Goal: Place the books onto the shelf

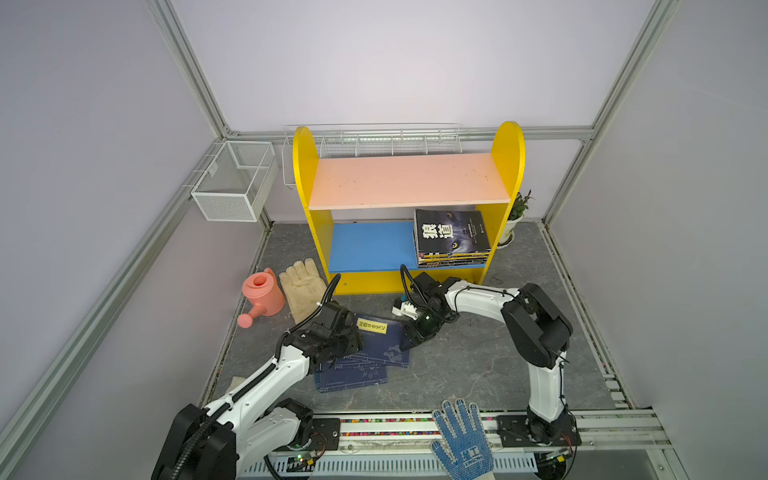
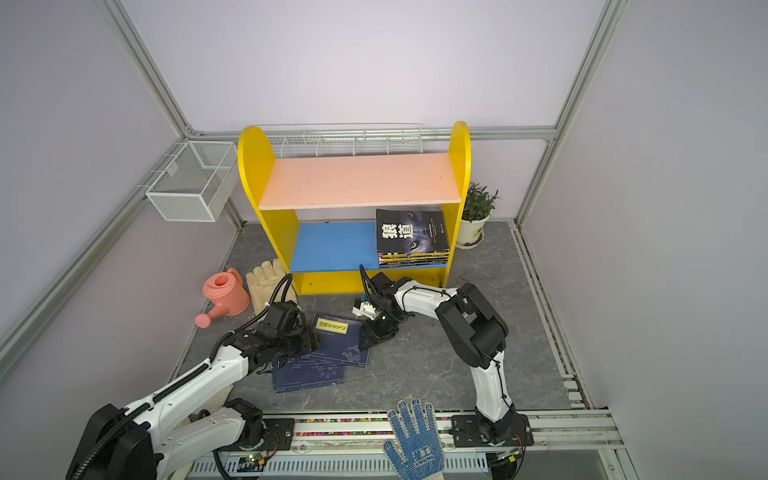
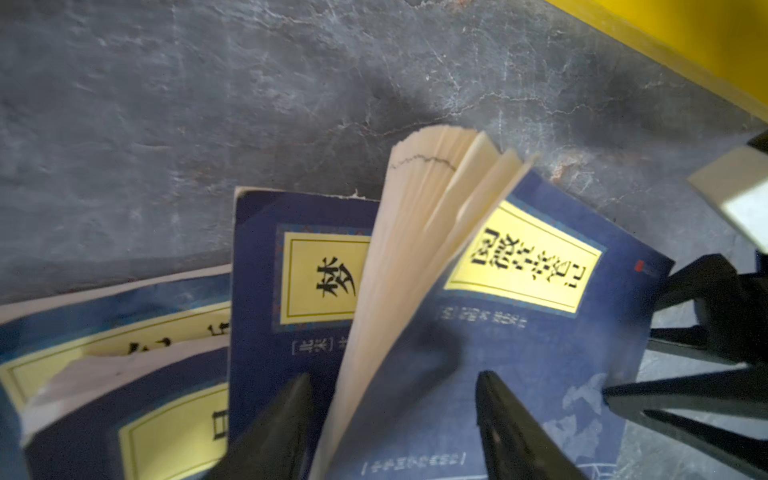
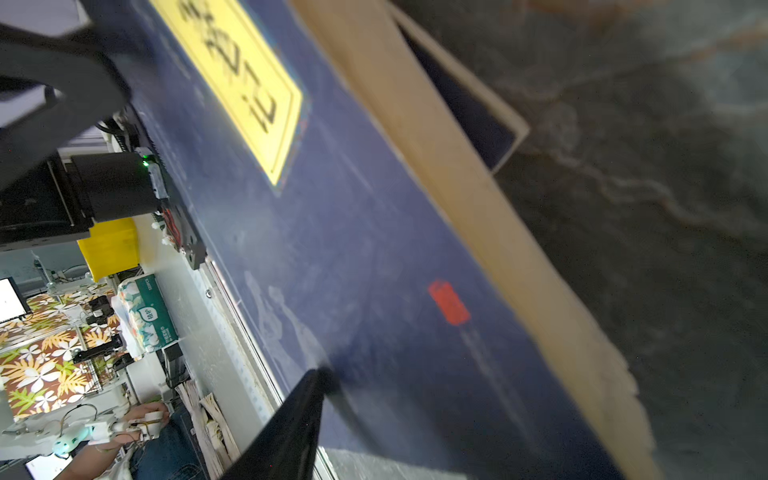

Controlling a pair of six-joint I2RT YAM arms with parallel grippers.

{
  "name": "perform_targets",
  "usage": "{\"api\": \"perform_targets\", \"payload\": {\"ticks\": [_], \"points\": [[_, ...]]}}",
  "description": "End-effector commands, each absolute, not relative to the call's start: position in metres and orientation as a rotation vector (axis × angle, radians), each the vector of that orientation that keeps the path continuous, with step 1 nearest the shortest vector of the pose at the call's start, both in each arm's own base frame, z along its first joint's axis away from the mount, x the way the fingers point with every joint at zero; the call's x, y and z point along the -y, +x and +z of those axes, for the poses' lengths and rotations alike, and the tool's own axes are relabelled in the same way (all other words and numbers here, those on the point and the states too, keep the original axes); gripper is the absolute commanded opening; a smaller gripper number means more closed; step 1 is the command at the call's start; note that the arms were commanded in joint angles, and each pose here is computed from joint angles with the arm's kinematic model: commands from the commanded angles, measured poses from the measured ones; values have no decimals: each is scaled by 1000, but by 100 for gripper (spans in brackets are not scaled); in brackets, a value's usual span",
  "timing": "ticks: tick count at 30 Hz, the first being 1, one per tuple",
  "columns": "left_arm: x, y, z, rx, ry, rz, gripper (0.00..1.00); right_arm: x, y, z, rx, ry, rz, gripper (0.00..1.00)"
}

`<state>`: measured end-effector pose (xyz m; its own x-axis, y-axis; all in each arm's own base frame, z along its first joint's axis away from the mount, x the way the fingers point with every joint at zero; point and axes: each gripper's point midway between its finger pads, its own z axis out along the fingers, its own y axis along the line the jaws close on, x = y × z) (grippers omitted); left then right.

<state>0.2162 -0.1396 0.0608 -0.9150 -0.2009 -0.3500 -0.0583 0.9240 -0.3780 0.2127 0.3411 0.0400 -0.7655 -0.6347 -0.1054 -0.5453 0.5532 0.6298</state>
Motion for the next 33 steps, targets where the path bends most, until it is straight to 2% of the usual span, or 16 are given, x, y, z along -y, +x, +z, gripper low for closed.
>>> {"api": "perform_targets", "payload": {"ticks": [1, 4, 8, 10, 12, 14, 15, 19, 21, 27, 30, 33], "points": [[147, 212, 56, -2719, -141, -553, 57, -360, 228, 71, 2654, 1110, -1149, 54], [152, 212, 59, -2719, -125, -586, 48, -366, 233, 95, 2663, 1160, -1243, 53], [158, 215, 70, -2681, -105, -645, 26, -372, 238, 123, 2671, 1187, -1338, 49], [159, 216, 78, -2656, -100, -661, 21, -372, 242, 131, 2693, 1186, -1357, 41], [159, 220, 90, -2617, -103, -666, 21, -371, 246, 139, 2725, 1188, -1375, 24], [155, 223, 103, -2573, -115, -655, 21, -368, 248, 146, 2753, 1183, -1400, 11], [151, 226, 112, -2539, -133, -642, 27, -366, 250, 151, 2763, 1178, -1423, 7], [129, 233, 153, -2377, -244, -591, 64, -359, 252, 177, 2748, 1144, -1573, 7], [124, 235, 182, -2260, -266, -638, 76, -355, 256, 193, 2739, 1128, -1650, 7], [135, 240, 213, -2173, -327, -884, 95, -354, 256, 249, 2622, 1148, -1916, 7], [150, 244, 219, -2152, -308, -1026, 99, -354, 252, 271, 2560, 1182, -2005, 7], [163, 245, 231, -2090, -236, -1131, 99, -355, 250, 280, 2535, 1175, -2047, 8]]}}
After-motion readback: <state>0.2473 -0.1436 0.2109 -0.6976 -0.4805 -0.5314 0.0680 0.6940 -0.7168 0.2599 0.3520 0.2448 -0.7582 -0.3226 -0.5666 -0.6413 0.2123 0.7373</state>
